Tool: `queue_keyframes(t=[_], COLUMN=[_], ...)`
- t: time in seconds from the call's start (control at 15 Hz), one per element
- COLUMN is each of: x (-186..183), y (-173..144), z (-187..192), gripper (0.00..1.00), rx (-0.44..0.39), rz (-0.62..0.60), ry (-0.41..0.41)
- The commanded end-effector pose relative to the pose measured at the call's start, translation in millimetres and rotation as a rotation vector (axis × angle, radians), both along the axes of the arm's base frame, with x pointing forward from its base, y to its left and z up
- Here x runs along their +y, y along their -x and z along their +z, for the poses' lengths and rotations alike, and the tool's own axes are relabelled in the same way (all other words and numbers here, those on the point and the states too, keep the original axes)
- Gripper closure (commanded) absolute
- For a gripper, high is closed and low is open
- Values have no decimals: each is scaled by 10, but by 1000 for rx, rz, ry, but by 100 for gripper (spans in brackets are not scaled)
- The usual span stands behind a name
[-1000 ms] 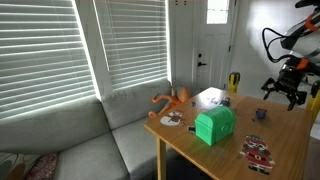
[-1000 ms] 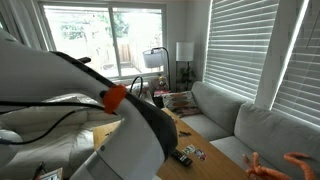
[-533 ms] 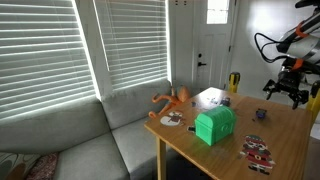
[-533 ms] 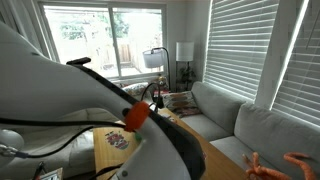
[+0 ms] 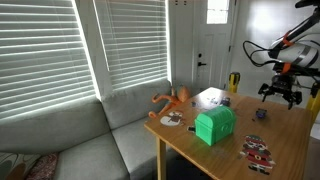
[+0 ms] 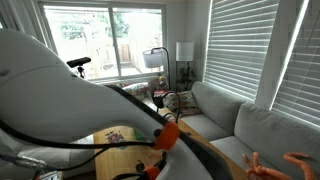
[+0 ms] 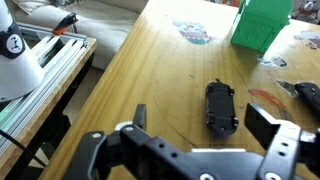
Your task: Turn the blue toy over
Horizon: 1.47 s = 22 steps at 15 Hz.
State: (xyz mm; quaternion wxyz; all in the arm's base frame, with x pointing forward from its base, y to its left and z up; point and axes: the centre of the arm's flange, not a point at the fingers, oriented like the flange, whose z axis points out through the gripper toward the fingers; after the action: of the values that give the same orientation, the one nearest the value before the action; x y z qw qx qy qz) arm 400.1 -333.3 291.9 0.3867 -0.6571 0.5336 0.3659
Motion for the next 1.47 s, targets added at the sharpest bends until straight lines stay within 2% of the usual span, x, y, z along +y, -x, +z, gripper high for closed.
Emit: queue_keyframes(t=[0.0, 0.27, 0.6, 0.87, 1.2, 1.27, 1.4], x=[-64, -15, 50, 132, 207, 219, 240], y=[-213, -288, -382, -463, -497, -501, -499], z=[-37, -32, -42, -58, -111, -124, -134], gripper=[0, 0, 0, 9, 7, 8, 16], rx=[14, 29, 58, 67, 84, 87, 91], rz=[-37, -48, -52, -52, -42, -42, -37], ry=[-27, -7, 60, 88, 98, 103, 108])
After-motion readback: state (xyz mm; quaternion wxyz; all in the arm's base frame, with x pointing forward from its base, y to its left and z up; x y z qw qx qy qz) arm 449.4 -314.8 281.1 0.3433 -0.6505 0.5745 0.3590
